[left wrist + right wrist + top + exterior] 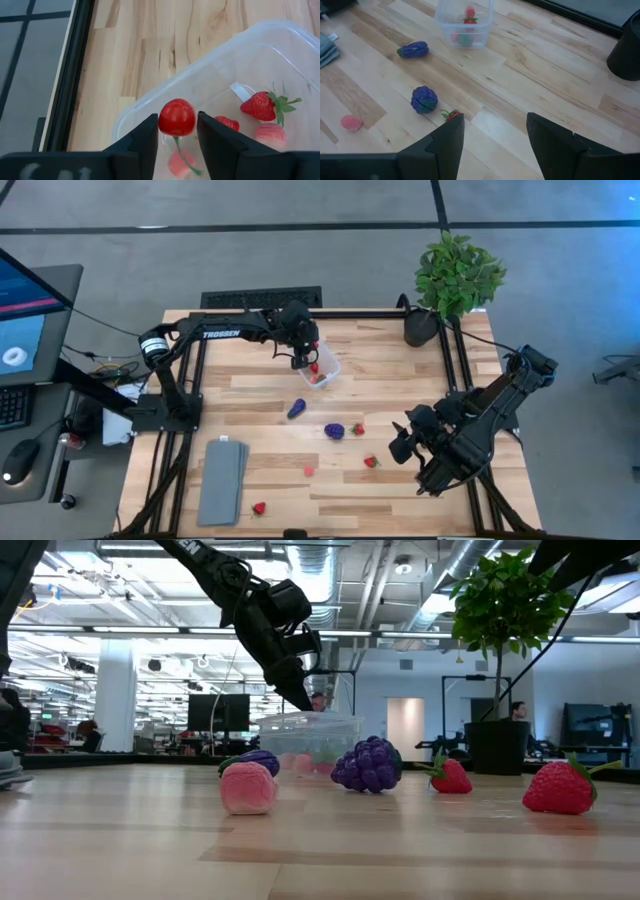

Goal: Pick and placing Produce into tupperware
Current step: Put the cherry into the transparent container, then put the eggplant into the transparent container

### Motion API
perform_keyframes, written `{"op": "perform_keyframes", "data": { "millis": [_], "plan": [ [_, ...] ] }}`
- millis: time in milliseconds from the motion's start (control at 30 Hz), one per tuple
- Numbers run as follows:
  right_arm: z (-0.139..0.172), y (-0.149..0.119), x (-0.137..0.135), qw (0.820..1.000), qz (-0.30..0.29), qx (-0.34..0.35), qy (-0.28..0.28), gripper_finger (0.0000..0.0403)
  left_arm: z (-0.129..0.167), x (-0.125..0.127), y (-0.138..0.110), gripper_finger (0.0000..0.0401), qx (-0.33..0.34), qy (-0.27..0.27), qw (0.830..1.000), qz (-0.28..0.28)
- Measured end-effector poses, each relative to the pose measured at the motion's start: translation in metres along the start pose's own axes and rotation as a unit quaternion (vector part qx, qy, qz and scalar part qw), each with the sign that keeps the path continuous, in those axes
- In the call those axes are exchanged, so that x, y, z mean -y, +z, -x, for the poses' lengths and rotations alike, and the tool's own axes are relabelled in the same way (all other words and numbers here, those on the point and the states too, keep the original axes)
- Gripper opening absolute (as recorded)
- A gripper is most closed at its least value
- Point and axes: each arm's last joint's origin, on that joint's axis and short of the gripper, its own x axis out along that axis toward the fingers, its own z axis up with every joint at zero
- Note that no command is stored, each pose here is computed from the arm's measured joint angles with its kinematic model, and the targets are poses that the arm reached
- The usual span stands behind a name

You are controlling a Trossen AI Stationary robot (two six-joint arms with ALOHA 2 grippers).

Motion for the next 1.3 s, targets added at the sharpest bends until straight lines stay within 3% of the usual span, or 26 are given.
{"op": "perform_keyframes", "data": {
  "millis": [300,567,967,1300],
  "plan": [
    [0.0,0.0,0.0,1.0,0.001,0.0,0.0,0.024,0.0,0.0,0.0,0.0175,0.0,0.0,1.0,-0.005],
    [0.0,0.0,0.0,1.0,0.001,0.0,-0.001,0.024,0.004,0.0,0.001,0.0178,0.001,0.0,1.0,-0.004],
    [0.0,0.001,0.001,1.0,0.01,0.009,-0.004,0.024,0.043,-0.002,0.014,0.0178,-0.016,-0.012,1.0,-0.002],
    [-0.005,0.005,0.0,1.0,0.016,0.015,-0.009,0.024,0.057,0.015,0.008,0.0178,-0.077,-0.147,0.985,0.055]
  ]
}}
